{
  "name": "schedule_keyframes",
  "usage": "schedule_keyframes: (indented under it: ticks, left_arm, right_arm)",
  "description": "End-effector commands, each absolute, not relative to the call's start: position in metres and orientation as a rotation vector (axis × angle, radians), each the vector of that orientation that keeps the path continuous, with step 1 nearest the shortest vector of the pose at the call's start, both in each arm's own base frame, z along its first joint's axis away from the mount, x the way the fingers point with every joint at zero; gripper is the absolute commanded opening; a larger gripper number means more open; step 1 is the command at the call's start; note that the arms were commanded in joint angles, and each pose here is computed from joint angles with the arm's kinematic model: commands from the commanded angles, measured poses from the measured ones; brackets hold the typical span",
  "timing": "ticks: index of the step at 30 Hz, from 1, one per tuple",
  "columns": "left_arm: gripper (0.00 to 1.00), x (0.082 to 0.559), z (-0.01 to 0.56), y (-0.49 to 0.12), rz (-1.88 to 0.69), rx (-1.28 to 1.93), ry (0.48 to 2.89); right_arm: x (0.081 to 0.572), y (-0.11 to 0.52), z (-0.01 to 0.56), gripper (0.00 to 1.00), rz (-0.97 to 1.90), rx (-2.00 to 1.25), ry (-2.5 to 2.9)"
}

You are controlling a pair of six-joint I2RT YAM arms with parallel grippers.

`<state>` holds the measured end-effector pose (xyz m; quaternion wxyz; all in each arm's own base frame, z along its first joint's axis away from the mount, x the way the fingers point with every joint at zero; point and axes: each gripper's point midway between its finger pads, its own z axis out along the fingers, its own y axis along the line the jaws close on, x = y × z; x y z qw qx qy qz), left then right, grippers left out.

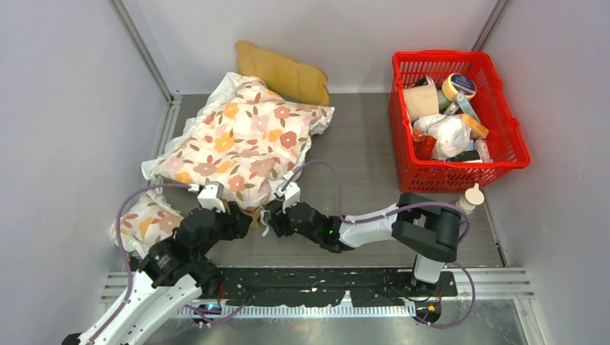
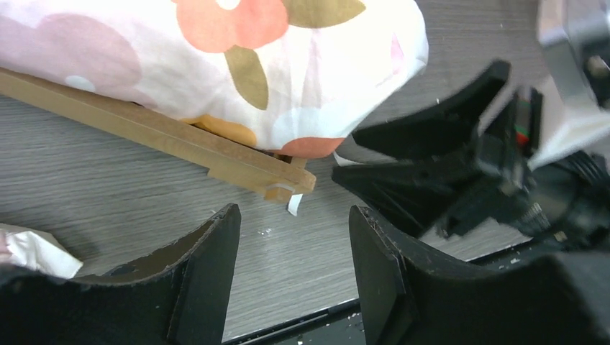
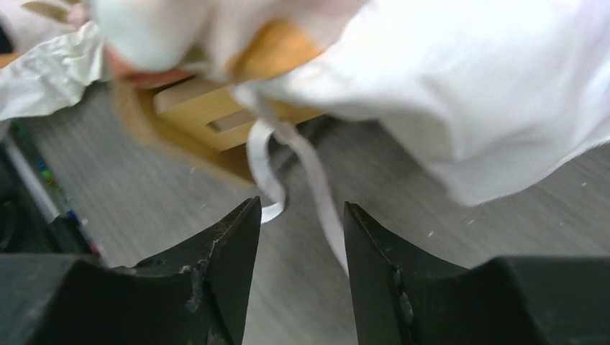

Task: Set up the pet bed
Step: Tie the ropes to the bed frame.

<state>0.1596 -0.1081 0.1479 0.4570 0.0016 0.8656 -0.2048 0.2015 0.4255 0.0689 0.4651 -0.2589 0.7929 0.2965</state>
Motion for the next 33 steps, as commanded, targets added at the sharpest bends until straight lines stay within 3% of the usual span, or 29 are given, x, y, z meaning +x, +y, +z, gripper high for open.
schedule_keyframes:
  ticks: [1, 25, 27, 30, 33]
  left_arm:
    - [0.61, 0.167, 0.161, -0.097, -0.464, -0.096, 2.088]
    - [0.61, 0.166, 0.167, -0.102, -0.49, -0.05, 2.075]
    - [0.6, 0.167, 0.172, -0.102, -0.488, -0.026, 2.061]
    - [0.58, 0.167, 0.179, -0.101, -0.478, 0.009, 2.039]
    - [0.59, 0.161, 0.183, -0.107, -0.502, 0.118, 2.024]
  right_arm:
    - [0.18, 0.439, 0.117, 0.51, 0.85, -0.564, 1.846]
    - [0.195, 0.465, 0.04, 0.49, 0.631, -0.694, 1.882]
    - [0.194, 0.465, 0.04, 0.44, 0.637, -0.689, 1.884]
    - [0.195, 0.464, 0.052, 0.1, 0.671, -0.662, 1.877]
    - [0.184, 0.461, 0.086, 0.05, 0.833, -0.61, 1.861]
